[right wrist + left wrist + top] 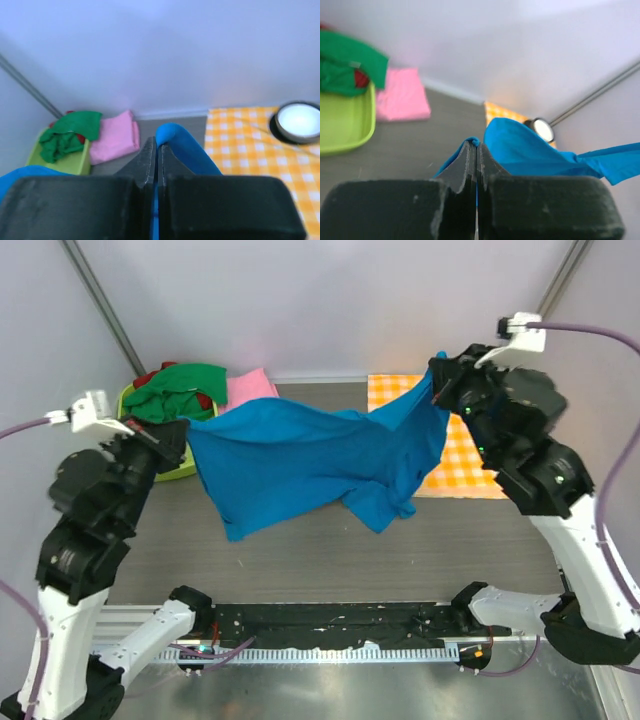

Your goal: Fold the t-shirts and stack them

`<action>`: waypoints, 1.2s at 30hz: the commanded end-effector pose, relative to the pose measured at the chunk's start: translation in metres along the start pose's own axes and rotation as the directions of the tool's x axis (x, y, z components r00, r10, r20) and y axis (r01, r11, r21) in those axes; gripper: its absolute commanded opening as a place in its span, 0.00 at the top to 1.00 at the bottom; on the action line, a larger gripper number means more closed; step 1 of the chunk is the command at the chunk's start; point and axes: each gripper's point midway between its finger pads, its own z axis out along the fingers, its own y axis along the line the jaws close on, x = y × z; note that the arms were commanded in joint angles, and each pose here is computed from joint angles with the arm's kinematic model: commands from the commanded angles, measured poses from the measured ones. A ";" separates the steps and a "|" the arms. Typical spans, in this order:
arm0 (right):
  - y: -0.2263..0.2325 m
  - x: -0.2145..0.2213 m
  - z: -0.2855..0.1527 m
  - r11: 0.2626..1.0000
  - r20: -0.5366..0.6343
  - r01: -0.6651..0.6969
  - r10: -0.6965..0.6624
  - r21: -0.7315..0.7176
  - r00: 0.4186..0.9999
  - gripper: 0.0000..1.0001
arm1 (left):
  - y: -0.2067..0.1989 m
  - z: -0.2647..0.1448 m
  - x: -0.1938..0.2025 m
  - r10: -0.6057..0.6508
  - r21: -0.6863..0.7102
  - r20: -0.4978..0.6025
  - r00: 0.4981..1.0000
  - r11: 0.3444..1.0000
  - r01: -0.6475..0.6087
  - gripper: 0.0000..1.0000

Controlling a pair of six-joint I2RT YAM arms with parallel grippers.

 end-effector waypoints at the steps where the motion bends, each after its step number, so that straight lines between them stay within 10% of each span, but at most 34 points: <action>1: 0.049 -0.052 -0.049 0.943 0.064 0.049 -0.029 -0.330 0.998 0.99 | -0.049 -0.057 -0.072 0.031 0.240 0.163 0.986 0.968 -0.070 1.00; 6: 0.077 -0.122 -0.152 0.752 0.193 0.075 0.070 -0.655 0.979 0.99 | -0.094 -0.147 -0.119 -0.035 0.523 0.286 0.958 0.843 -0.126 1.00; 16: 0.084 -0.232 -0.311 0.441 0.420 0.246 0.355 -0.863 0.835 0.99 | -0.121 -0.277 -0.186 -0.192 0.714 0.495 0.847 0.646 -0.271 1.00; 26: 0.085 -0.227 -0.281 0.564 0.434 0.197 0.324 -0.802 0.840 0.99 | -0.128 -0.248 -0.177 -0.195 0.728 0.443 0.875 0.648 -0.224 0.99; 36: 0.043 -0.081 -0.120 0.788 0.209 -0.042 0.214 -0.614 0.954 0.99 | -0.059 -0.085 -0.014 -0.117 0.546 0.165 0.979 0.838 0.008 1.00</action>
